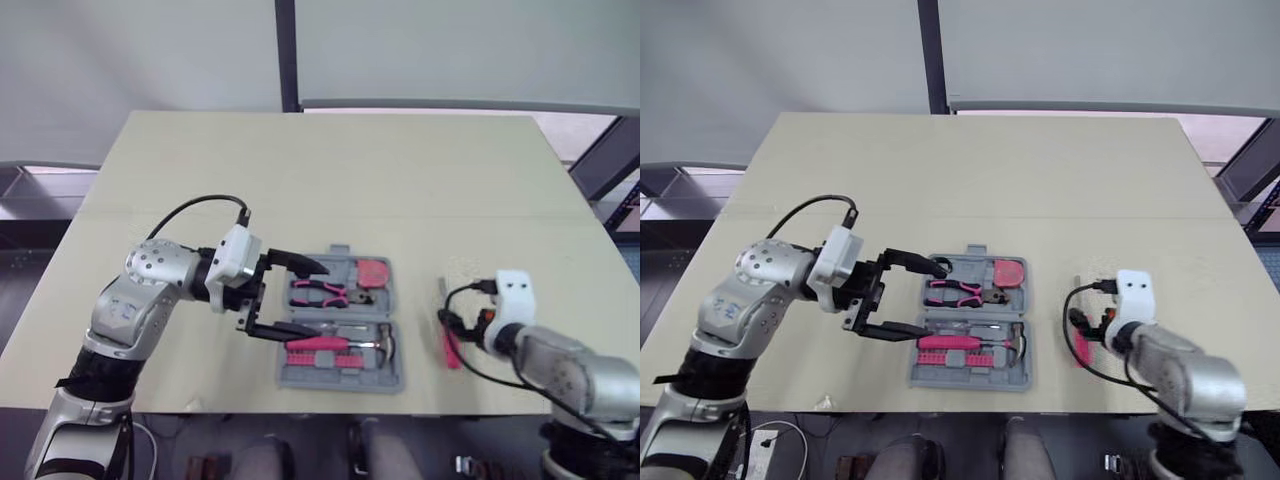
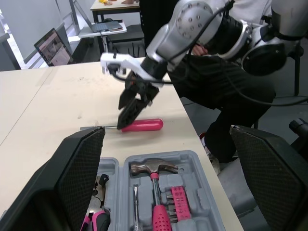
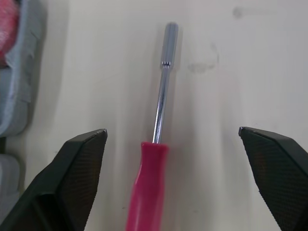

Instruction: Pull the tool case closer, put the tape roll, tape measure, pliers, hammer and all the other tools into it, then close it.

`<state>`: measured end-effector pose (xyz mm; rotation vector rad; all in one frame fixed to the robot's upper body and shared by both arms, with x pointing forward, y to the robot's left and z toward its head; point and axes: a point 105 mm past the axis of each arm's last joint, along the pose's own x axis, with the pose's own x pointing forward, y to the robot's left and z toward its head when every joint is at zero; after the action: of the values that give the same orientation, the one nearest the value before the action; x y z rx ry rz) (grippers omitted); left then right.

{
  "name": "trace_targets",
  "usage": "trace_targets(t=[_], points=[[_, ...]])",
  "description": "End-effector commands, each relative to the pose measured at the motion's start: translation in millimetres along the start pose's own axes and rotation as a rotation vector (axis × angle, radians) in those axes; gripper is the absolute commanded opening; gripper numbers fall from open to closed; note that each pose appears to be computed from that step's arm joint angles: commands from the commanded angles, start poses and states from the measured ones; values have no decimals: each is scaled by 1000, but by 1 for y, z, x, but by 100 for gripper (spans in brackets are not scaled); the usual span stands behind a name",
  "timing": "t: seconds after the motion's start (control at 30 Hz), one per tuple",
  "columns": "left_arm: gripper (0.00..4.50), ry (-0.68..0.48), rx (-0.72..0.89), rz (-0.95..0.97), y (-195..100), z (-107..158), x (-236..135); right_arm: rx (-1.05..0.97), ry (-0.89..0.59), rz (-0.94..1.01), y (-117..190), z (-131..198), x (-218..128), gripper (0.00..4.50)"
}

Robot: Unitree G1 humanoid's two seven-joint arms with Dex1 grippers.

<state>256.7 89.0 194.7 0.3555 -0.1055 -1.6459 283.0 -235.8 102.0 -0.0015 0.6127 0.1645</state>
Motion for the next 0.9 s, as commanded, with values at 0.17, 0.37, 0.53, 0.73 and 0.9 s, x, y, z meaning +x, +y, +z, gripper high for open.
trace_targets(t=[0.17, 0.37, 0.53, 0.73, 0.9], points=[[450, 0, 54, 10, -3, 9, 1, -813, 64, 333, 7, 24, -23, 446], [450, 6, 69, 5, 0, 13, 1, -1630, 206, 530, -7, 25, -12, 446], [450, 7, 72, 9, 1, 14, 1, -2078, 204, 618, -5, 28, 14, 446], [450, 14, 76, 23, 2, 14, 0, -2286, 146, 759, 4, 15, 31, 446], [450, 16, 77, 34, 3, 15, -1, -2315, 71, 802, 15, 12, 39, 446]])
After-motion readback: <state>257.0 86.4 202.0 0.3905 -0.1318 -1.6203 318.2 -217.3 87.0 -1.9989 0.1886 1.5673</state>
